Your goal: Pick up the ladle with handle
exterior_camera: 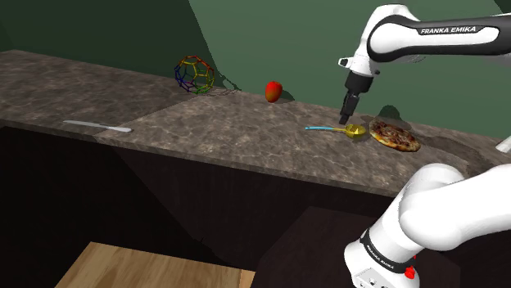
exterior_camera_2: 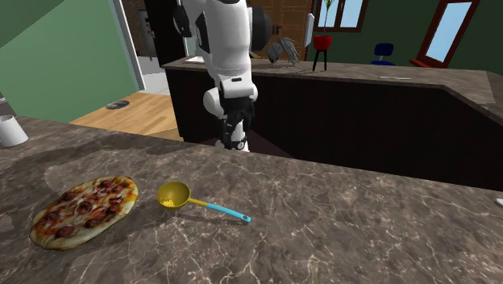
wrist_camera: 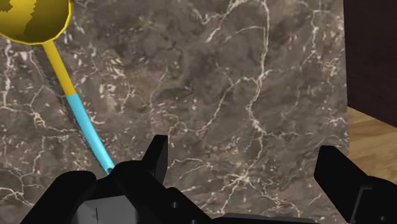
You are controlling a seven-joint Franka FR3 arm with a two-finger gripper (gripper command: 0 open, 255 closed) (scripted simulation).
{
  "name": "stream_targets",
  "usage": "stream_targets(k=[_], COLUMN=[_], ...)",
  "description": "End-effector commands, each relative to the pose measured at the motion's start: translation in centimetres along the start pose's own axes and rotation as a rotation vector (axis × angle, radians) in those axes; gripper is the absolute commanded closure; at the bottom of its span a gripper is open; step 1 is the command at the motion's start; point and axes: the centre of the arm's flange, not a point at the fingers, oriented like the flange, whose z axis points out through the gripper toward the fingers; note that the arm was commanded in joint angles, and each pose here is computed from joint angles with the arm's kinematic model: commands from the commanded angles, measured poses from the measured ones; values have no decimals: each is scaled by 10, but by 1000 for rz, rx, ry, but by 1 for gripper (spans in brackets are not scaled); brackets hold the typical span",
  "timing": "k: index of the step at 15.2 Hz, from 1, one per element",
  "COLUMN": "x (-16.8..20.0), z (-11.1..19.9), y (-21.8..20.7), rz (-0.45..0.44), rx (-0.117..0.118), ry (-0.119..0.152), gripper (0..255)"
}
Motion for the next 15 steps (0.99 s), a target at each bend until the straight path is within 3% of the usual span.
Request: stream_targets(k=[1, 13, 15], x=[-6, -16, -16], z=[9, 81, 90], y=[24, 172, 179], rz=[-40, -258, -268], rx=[11, 76, 79], ry=[-15, -98, -102], gripper=[0, 0, 0])
